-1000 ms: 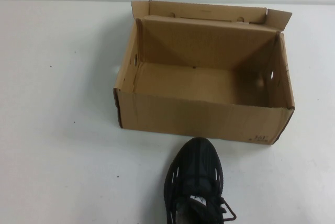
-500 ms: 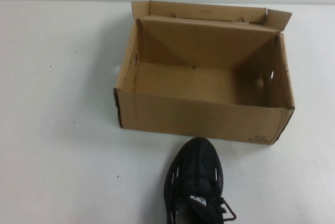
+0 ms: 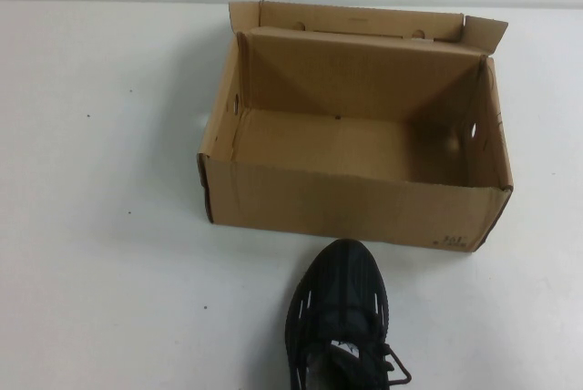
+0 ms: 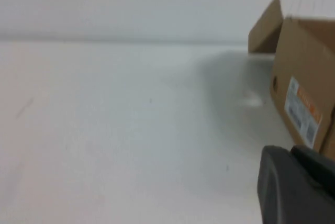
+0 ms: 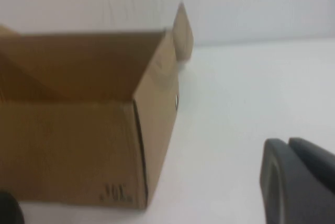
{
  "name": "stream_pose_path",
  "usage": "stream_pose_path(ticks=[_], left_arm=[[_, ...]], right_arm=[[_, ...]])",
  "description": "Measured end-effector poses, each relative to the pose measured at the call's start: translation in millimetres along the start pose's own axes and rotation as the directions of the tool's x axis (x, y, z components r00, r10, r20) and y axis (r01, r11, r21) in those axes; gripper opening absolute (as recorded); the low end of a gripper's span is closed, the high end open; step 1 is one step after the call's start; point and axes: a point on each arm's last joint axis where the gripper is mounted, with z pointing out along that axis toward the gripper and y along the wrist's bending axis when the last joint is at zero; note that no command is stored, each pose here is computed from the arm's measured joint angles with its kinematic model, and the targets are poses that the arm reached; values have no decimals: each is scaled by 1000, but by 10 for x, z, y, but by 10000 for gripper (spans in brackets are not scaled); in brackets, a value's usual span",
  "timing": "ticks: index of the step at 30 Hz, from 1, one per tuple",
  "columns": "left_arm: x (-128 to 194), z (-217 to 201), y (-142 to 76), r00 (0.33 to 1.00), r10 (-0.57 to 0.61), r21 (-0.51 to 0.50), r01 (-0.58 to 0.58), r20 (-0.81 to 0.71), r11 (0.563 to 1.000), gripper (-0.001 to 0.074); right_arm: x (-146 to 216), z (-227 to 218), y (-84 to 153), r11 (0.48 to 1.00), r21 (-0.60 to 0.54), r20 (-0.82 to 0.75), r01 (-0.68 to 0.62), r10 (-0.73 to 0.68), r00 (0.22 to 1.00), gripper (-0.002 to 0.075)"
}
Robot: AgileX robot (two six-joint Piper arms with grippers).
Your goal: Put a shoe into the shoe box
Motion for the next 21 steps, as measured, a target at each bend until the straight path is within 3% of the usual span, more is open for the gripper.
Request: stream_pose_path(ticks=[5, 10, 21], left_arm=[[-212, -25, -10, 972, -18, 15, 15, 233, 1000, 0], [-410, -97, -20, 892, -55, 44, 39, 448, 998, 0], [-484, -139, -23, 846, -59, 53, 36, 529, 998, 0]], right_arm=[[-224, -28, 22, 1000, -25, 246, 3, 3, 969, -17], [-386, -87, 39, 999, -43, 425, 9, 9, 905, -17], [-418, -102, 42, 999, -46, 460, 11, 11, 888, -17]])
